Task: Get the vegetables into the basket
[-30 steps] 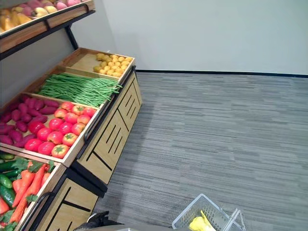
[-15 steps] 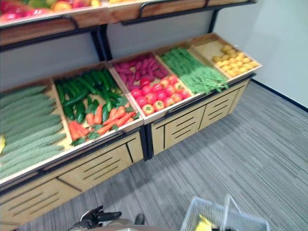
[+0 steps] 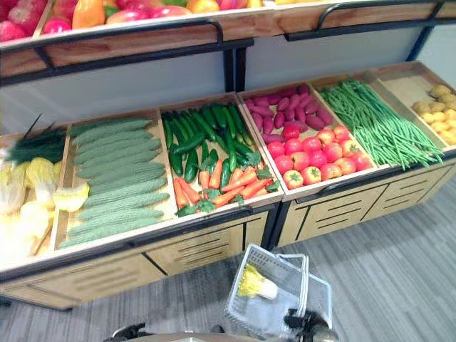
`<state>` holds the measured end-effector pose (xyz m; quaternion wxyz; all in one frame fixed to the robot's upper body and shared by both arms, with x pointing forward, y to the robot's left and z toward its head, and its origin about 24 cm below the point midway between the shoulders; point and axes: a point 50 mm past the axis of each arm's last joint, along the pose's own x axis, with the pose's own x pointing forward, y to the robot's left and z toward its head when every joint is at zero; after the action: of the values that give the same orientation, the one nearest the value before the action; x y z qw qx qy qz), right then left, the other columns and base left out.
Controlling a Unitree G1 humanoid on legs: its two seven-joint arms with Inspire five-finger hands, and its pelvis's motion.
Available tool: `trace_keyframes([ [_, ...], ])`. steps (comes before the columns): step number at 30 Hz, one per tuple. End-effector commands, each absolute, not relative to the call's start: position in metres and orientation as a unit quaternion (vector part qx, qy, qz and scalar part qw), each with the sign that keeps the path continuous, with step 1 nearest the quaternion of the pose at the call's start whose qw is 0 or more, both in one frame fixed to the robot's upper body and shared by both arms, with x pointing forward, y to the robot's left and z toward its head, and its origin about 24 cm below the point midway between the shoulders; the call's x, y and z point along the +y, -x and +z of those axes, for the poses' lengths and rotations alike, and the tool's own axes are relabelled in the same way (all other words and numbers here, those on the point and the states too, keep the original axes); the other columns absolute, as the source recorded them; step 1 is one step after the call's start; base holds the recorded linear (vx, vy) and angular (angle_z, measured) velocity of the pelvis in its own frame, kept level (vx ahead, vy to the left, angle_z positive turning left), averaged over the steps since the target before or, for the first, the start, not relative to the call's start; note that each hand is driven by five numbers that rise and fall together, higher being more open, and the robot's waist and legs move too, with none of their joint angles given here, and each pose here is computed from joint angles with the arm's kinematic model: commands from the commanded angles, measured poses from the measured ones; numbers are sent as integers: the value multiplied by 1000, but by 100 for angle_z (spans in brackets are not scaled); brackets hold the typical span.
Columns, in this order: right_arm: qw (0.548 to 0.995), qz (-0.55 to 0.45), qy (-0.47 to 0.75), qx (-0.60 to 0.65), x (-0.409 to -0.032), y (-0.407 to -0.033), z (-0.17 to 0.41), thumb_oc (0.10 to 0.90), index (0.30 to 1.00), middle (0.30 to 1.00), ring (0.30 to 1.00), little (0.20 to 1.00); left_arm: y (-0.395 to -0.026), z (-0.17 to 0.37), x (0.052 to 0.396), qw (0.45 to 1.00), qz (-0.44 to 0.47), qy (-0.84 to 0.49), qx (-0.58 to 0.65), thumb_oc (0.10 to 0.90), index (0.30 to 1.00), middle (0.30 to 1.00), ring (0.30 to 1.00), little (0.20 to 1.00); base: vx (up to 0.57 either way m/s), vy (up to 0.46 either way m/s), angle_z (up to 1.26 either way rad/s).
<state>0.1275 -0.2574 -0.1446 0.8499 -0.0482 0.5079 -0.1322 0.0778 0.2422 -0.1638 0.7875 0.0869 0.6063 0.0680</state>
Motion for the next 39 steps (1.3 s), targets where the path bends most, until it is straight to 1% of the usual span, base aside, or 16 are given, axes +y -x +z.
trace_keyframes([
  [1,806,-156,50,569,-270,-88,-153,400,300,300,300,300,-85,-160,251,798,79,-100,590,900,1000,1000,1000,1000,215,-81,68],
  [2,797,-163,47,579,-271,-83,-154,400,300,300,300,300,-93,-158,250,803,72,-107,582,900,1000,1000,1000,1000,187,-106,73],
  [4,793,-165,46,585,-270,-79,-155,400,300,300,300,300,-96,-158,249,805,69,-108,579,900,1000,1000,1000,1000,173,-121,43],
  [5,777,-170,46,604,-269,-64,-159,400,300,300,300,300,-97,-157,250,802,65,-121,582,900,1000,1000,1000,1000,174,-151,15],
  [6,771,-175,31,611,-267,-58,-160,400,300,300,300,300,-102,-158,244,808,51,-121,575,900,1000,1000,1000,1000,176,-150,34],
  [9,770,-169,32,614,-263,-55,-162,400,300,300,300,300,-102,-159,237,811,49,-113,572,900,1000,1000,1000,1000,110,-115,77],
  [15,760,-170,23,627,-260,-44,-164,400,300,300,300,300,-86,-164,234,797,48,-110,592,900,1000,1000,1000,1000,63,-93,-4],
  [20,763,-186,23,618,-269,-44,-161,400,300,300,300,300,-81,-165,234,792,49,-108,598,900,1000,1000,1000,1000,6,-78,1],
  [25,754,-221,49,617,-301,-39,-150,400,300,300,300,300,-79,-164,239,789,54,-112,601,900,1000,1000,1000,1000,-7,-63,1],
  [26,746,-255,52,613,-320,-33,-142,400,300,300,300,300,-79,-163,243,788,57,-114,602,900,1000,1000,1000,1000,-17,-47,2],
  [27,746,-255,52,613,-320,-33,-142,400,300,300,300,300,-79,-163,243,788,56,-114,602,900,1000,1000,1000,1000,-11,-50,2],
  [30,725,-310,55,613,-350,-18,-127,400,300,300,300,300,-79,-162,248,787,58,-118,603,900,1000,1000,1000,1000,-5,-23,1],
  [31,725,-310,55,613,-350,-18,-127,400,300,300,300,300,-79,-162,248,787,58,-118,603,900,1000,1000,1000,1000,0,0,0],
  [32,707,-334,62,620,-364,-6,-119,400,300,300,300,300,-78,-162,247,787,53,-116,604,900,1000,1000,1000,1000,0,0,0],
  [38,695,-347,55,627,-366,4,-118,400,300,300,300,300,-81,-163,244,793,59,-99,598,900,1000,1000,1000,1000,0,0,0],
  [39,696,-348,52,626,-365,4,-118,400,300,300,300,300,-89,-161,243,805,64,-91,583,900,1000,1000,1000,1000,0,0,0],
])
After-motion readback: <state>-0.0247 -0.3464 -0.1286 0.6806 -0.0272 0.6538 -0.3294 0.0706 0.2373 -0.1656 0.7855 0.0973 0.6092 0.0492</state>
